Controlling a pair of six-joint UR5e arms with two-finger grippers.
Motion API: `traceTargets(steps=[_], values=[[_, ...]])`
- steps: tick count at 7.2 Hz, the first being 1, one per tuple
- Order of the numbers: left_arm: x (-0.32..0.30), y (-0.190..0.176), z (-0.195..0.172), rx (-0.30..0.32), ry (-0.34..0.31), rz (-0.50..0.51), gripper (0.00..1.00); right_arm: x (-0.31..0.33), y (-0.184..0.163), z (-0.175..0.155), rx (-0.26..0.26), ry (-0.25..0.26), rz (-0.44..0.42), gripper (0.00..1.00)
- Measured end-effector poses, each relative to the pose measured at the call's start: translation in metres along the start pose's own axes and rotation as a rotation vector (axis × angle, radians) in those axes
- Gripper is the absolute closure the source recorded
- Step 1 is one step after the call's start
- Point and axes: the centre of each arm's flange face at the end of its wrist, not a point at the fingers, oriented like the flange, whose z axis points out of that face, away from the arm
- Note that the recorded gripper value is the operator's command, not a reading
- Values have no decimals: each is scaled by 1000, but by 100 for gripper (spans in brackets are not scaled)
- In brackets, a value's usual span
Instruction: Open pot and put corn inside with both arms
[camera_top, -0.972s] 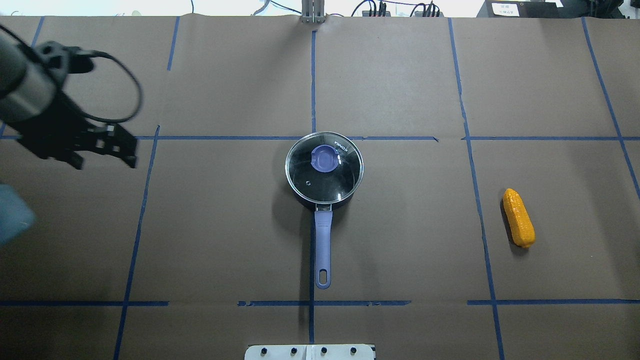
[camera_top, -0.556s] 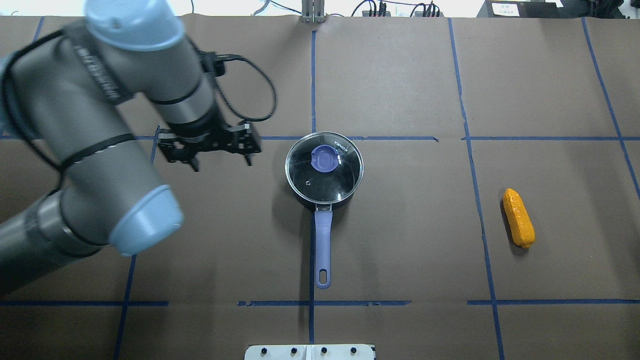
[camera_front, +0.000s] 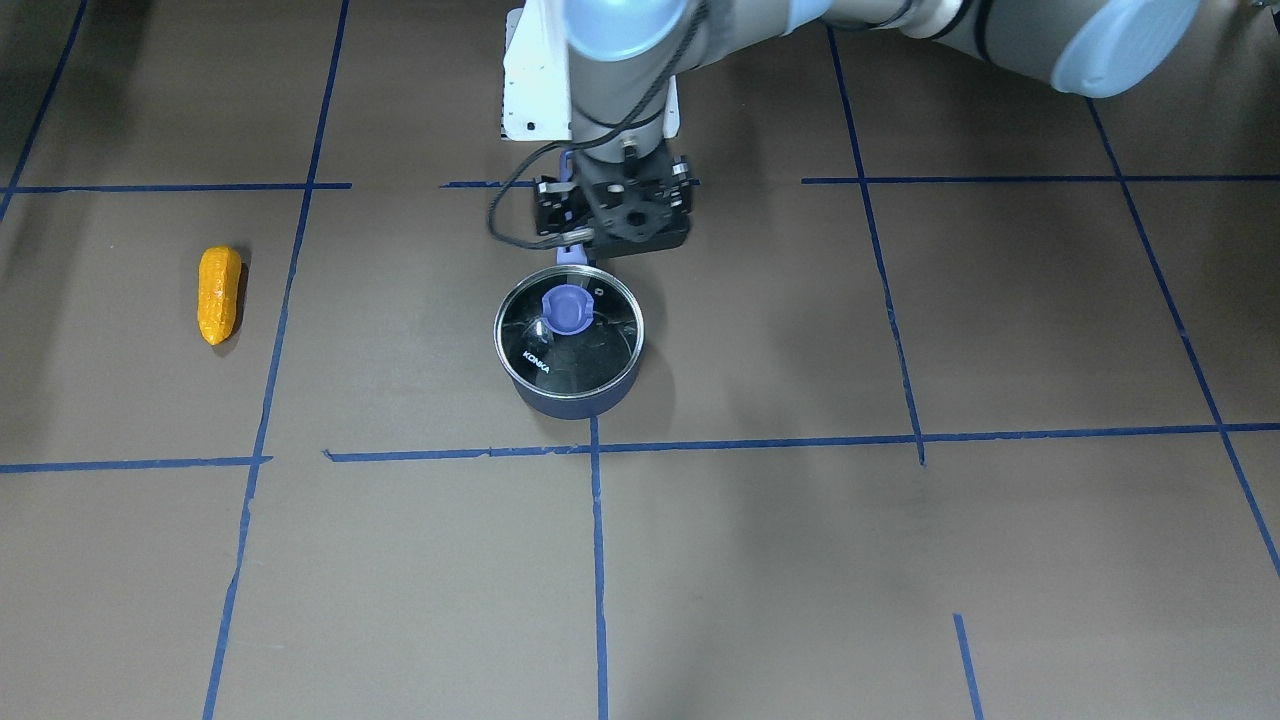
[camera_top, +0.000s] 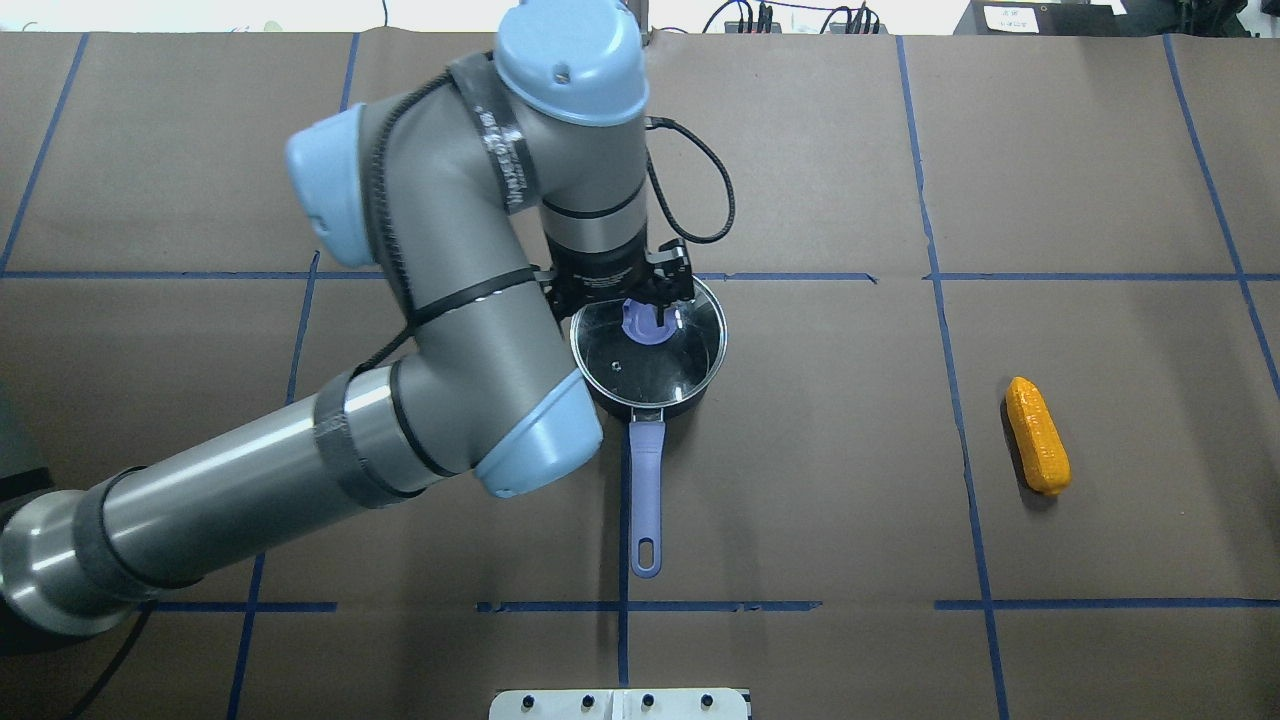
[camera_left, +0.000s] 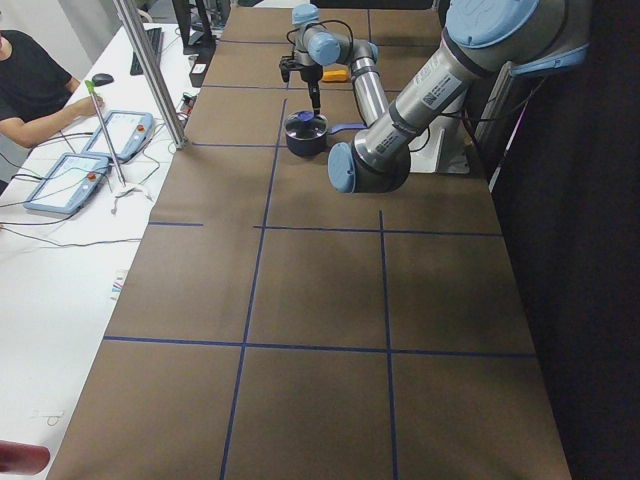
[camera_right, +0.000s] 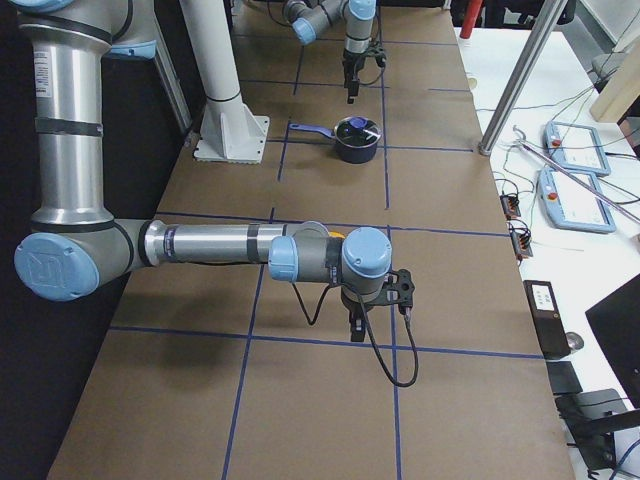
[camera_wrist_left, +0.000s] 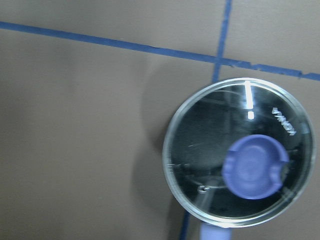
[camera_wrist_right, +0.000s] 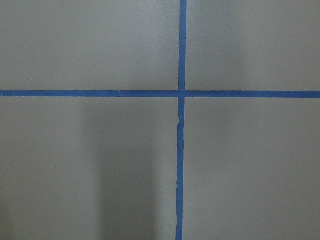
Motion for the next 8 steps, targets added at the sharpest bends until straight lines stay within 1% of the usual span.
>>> traceTargets(steps=[2,8], values=[[25,-4,24,10,4,-4,0,-1,0,-1,1,0,0,0],[32,-16,59,16,-4,-1,0,-3,-4,-3,5,-1,-5,0]])
